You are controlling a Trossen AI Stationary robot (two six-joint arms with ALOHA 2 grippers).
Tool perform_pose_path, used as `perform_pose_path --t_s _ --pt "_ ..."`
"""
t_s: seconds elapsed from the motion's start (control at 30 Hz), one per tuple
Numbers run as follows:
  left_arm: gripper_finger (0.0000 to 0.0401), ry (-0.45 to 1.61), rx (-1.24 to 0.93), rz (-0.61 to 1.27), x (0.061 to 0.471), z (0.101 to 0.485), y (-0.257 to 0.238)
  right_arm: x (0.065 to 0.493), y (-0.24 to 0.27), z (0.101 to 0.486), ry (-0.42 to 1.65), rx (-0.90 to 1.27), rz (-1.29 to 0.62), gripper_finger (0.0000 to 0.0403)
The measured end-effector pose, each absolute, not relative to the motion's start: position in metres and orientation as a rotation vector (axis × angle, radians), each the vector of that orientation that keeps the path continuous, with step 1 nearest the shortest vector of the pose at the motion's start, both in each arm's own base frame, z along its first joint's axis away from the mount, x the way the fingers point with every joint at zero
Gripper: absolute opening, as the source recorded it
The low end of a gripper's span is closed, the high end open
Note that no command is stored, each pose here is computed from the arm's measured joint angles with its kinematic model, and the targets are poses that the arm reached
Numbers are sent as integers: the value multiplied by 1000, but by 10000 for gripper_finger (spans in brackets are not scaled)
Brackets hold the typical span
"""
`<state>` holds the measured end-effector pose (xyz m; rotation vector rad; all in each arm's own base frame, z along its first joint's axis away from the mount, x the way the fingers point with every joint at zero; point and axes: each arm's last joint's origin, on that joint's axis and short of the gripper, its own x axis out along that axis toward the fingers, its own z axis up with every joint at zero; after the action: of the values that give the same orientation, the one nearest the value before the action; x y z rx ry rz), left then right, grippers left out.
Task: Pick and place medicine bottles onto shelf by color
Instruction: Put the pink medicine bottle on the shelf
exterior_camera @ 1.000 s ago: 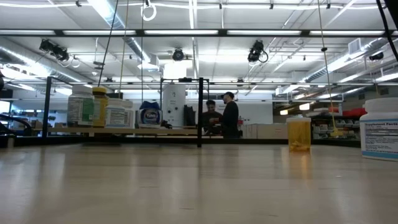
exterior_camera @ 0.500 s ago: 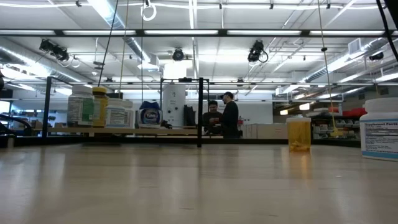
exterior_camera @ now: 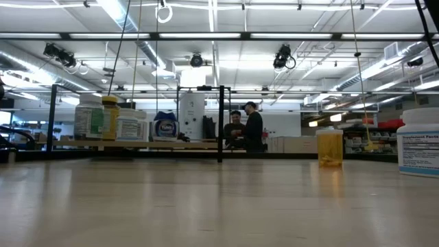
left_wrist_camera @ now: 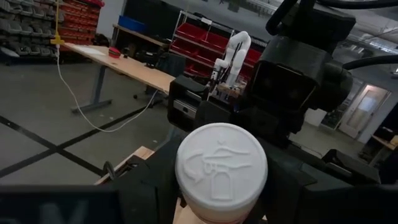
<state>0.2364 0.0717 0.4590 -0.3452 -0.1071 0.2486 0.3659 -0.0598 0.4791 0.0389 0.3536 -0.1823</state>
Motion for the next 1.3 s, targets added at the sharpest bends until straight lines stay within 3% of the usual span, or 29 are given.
perform_pose_path --t_s 0.17,0.4,0.57,0.77,1.1,1.3 --pt "192 -108 -353 270 234 459 79 366 -60 479 350 71 -204 200" --pt "174 -138 -338 338 222 463 92 362 -63 471 424 156 -301 246" --pt "184 -25 -300 398 219 452 101 359 -63 466 478 169 -341 266" --pt "176 280 -246 554 227 415 121 359 -63 466 477 181 -360 267" --pt "193 511 -259 651 264 358 175 359 -63 466 474 200 -364 267" --pt "174 671 -302 678 291 304 206 359 -63 466 472 211 -365 267"
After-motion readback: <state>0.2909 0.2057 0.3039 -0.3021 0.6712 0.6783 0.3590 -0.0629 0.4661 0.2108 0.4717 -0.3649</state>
